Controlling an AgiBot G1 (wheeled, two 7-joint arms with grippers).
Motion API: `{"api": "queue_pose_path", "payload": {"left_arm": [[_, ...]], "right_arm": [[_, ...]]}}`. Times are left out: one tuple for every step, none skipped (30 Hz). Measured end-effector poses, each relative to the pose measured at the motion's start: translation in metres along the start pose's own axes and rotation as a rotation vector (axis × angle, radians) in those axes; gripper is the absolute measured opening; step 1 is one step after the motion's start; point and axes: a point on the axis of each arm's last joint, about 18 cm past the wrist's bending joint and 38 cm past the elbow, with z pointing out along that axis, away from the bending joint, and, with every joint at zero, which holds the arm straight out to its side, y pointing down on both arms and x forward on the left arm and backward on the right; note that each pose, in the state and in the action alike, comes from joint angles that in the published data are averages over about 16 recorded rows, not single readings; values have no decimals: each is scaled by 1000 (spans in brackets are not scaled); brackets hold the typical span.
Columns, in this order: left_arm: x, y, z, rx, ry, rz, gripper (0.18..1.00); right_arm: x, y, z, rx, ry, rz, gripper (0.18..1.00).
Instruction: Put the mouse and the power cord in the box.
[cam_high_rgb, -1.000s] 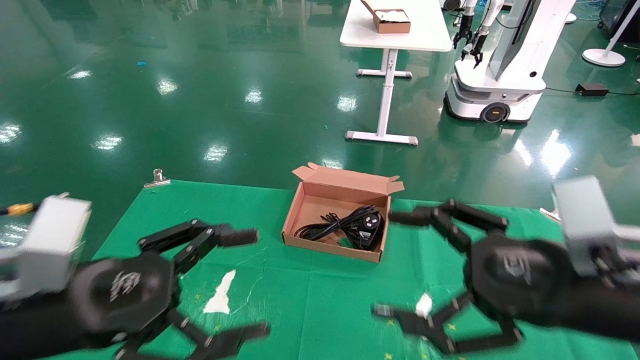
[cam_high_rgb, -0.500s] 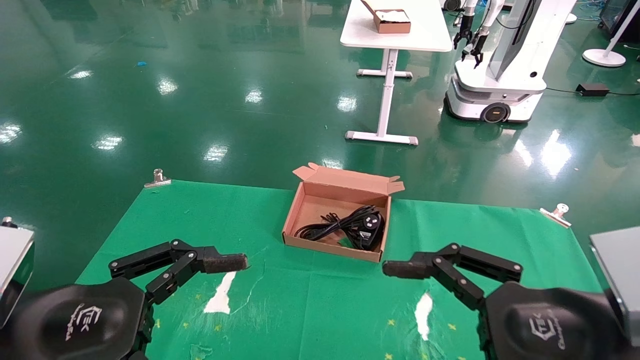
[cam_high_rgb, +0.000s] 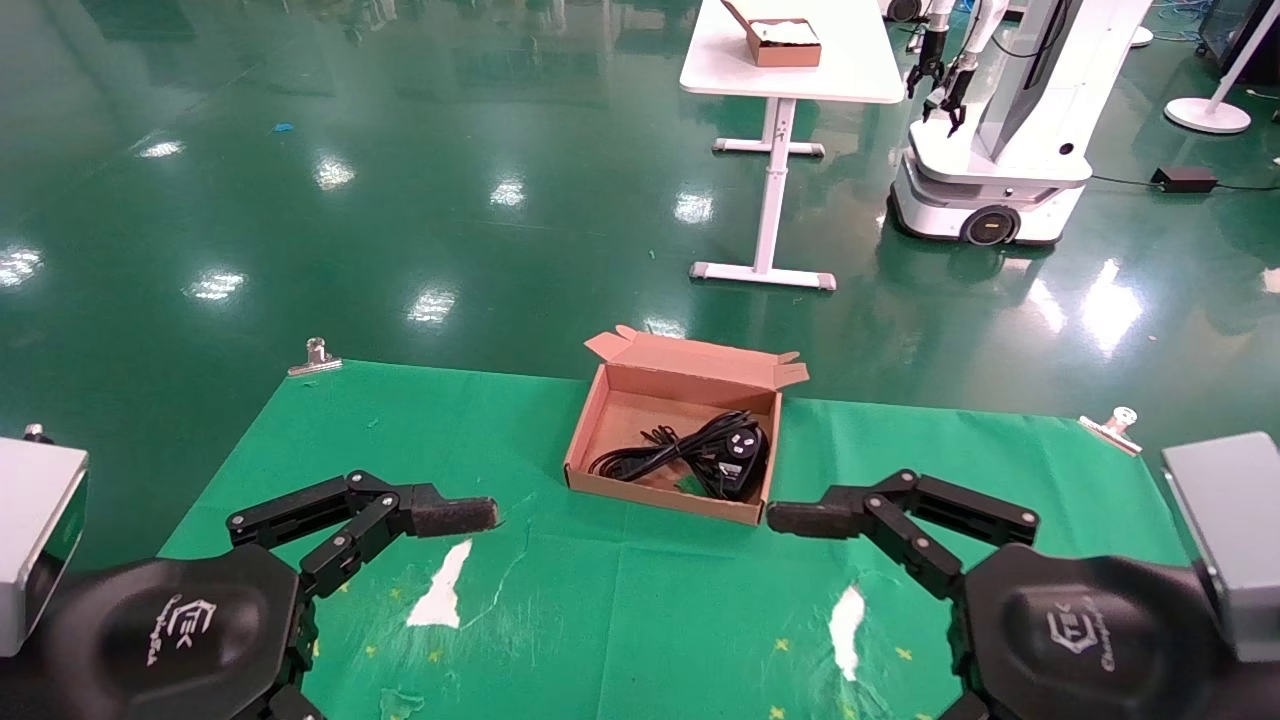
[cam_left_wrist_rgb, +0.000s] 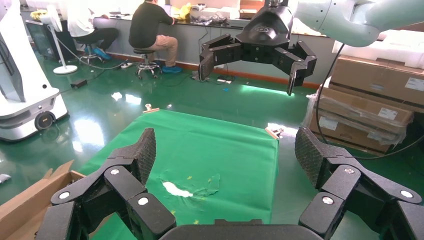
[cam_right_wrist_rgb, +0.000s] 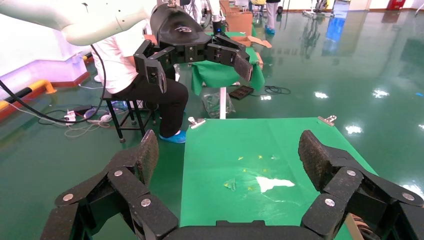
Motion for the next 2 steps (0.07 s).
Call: {"api": "queue_pose_path", "payload": {"left_arm": [[0,0,0,0,0,0,1000],[0,0,0,0,0,0,1000]], "right_arm": [[0,0,0,0,1,0,1001],[0,0,0,0,1,0,1001]]}}
